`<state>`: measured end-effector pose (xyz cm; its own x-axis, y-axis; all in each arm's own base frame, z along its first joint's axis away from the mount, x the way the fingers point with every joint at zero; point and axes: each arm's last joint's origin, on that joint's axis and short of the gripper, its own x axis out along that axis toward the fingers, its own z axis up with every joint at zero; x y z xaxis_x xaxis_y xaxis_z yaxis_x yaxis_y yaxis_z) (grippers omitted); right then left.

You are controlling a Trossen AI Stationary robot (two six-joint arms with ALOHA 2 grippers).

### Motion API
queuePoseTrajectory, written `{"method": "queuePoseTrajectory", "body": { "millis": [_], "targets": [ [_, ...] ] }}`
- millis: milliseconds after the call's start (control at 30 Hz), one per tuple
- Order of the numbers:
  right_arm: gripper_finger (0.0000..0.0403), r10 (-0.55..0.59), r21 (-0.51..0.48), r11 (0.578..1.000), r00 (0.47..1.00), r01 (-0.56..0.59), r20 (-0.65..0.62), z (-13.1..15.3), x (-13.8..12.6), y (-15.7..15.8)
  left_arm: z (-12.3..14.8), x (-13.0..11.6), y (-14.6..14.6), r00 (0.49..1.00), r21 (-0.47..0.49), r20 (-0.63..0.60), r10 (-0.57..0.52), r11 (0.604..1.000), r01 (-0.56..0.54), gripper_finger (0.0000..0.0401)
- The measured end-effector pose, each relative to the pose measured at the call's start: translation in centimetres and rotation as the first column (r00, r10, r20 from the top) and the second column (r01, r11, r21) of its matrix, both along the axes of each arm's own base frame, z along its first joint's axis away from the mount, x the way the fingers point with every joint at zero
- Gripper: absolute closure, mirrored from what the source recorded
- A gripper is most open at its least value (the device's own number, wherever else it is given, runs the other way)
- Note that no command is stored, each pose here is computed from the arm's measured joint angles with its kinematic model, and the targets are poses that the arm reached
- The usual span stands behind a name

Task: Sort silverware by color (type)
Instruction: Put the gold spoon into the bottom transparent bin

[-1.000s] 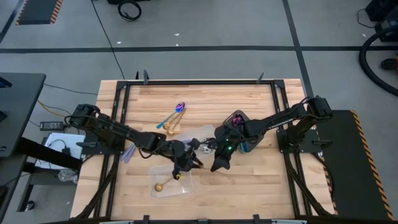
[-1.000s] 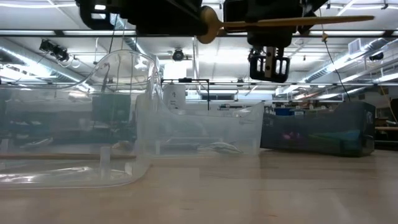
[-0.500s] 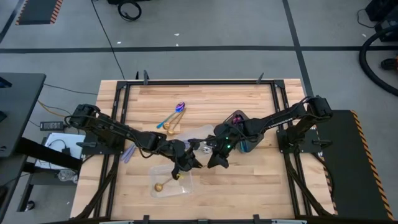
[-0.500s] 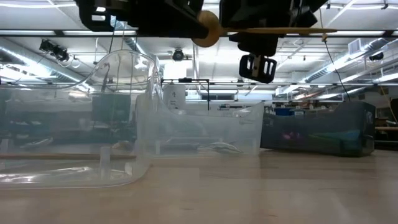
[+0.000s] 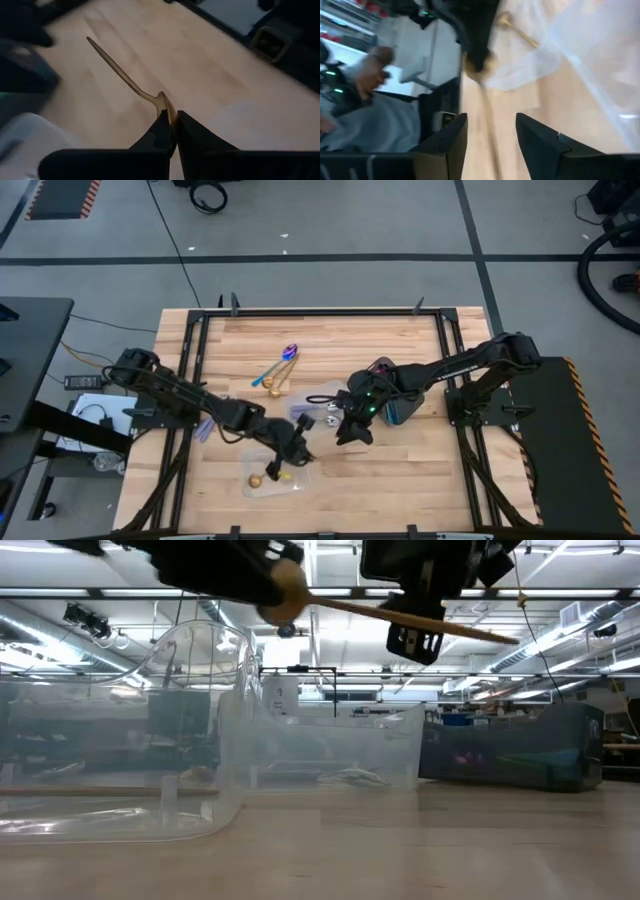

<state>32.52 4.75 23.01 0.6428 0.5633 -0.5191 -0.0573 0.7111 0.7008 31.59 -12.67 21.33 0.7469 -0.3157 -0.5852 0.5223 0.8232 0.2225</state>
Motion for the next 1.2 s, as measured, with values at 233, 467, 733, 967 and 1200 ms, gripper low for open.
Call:
{"method": "queuePoseTrajectory", "body": {
  "millis": [233, 467, 733, 967, 1200],
  "targets": [
    [0.0228, -0.017, -0.107, 0.994, 0.999, 0.013, -0.036, -0.5, -0.5, 0.5, 0.8, -2.9, -2.5, 0.984, -0.075, -0.129, 0.122, 0.988, -0.132, 0.0382],
    [0.0229, -0.023, -0.16, 0.987, 1.0, 0.02, -0.017, -0.2, -0.9, 0.8, 1.5, -7.0, -5.5, 0.927, -0.02, -0.116, 0.358, 0.932, -0.362, 0.0382],
    [0.0229, -0.1, -0.325, 0.941, 0.995, 0.096, 0.004, 0.4, -1.7, 0.1, 1.4, -11.8, -9.3, 0.858, -0.042, 0.019, 0.513, 0.858, -0.512, 0.0381],
    [0.0229, -0.112, -0.331, 0.937, 0.994, 0.109, 0.009, 0.4, -1.6, -0.4, 1.1, -14.7, -10.9, 0.842, -0.127, -0.028, 0.538, 0.834, -0.537, 0.038],
    [0.0229, -0.118, -0.332, 0.936, 0.993, 0.115, 0.01, 0.4, -1.6, -0.7, 0.5, -16.5, -11.3, 0.822, -0.148, -0.098, 0.561, 0.808, -0.57, 0.0381]
  ]
}}
